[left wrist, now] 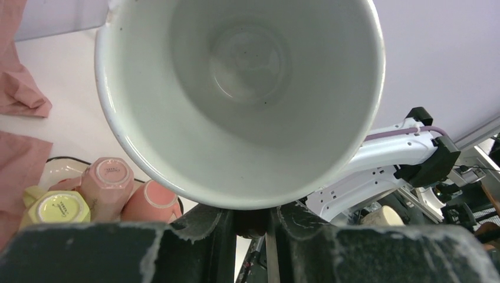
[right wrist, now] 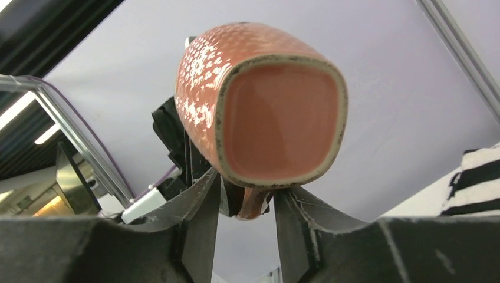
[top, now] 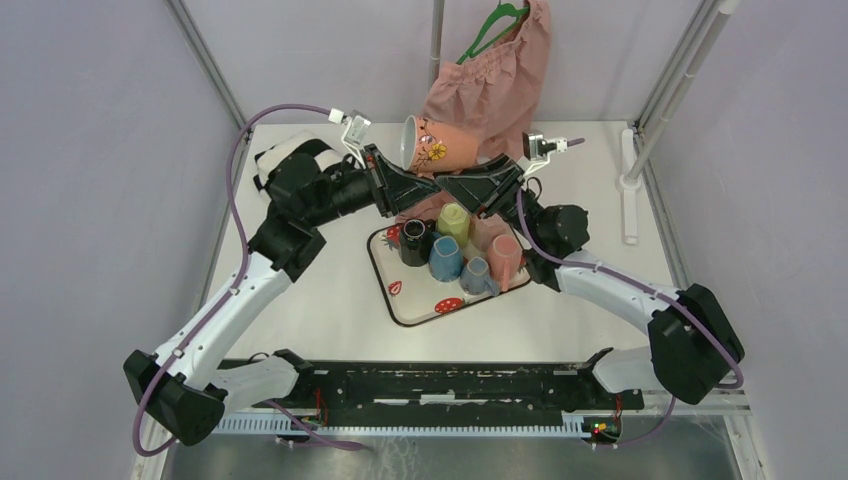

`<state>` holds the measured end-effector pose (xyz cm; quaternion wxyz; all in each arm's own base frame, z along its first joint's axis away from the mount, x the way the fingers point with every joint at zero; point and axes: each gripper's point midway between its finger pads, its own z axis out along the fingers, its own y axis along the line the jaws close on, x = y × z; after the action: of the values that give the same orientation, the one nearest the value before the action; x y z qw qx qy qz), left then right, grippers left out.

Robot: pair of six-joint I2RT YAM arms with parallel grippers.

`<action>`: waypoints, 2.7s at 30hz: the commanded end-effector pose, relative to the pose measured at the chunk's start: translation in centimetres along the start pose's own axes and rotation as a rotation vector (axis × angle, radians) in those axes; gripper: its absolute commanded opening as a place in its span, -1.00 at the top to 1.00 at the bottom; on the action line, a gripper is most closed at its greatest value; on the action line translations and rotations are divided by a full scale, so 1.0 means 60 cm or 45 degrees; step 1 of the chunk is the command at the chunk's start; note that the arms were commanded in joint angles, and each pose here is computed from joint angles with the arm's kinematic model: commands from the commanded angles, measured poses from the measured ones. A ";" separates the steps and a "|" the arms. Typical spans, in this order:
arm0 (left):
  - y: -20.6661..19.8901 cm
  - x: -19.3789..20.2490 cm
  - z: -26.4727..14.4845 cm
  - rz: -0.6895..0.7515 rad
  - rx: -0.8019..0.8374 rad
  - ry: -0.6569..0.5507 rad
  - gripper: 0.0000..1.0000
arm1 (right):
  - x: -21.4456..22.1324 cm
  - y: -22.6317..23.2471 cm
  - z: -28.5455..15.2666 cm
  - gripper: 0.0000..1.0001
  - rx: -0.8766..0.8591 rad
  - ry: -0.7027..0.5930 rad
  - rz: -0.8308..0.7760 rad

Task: Turn the mug right side up
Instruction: Turn over the cup on the tray, then place the cup at the center of the board.

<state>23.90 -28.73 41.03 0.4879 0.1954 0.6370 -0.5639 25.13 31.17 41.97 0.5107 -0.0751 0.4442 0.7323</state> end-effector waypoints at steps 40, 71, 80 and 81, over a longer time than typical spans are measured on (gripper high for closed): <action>0.263 0.062 -0.169 0.076 -0.998 0.087 0.96 | 0.044 -0.114 -0.258 -0.29 0.794 0.286 -0.602; 0.550 0.101 -0.153 0.082 -1.392 0.476 0.96 | 0.054 -0.138 -0.313 -0.35 0.912 0.457 -0.771; 0.595 0.140 -0.142 0.080 -1.380 0.644 0.96 | 0.055 -0.145 -0.325 -0.37 0.944 0.483 -0.800; 0.597 0.143 -0.143 0.082 -1.383 0.658 0.96 | 0.055 -0.145 -0.326 -0.37 0.947 0.486 -0.803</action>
<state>42.63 -12.77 10.95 0.3158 0.0289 0.9449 -0.0813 23.67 20.48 23.55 0.6018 -0.1498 0.7129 0.3273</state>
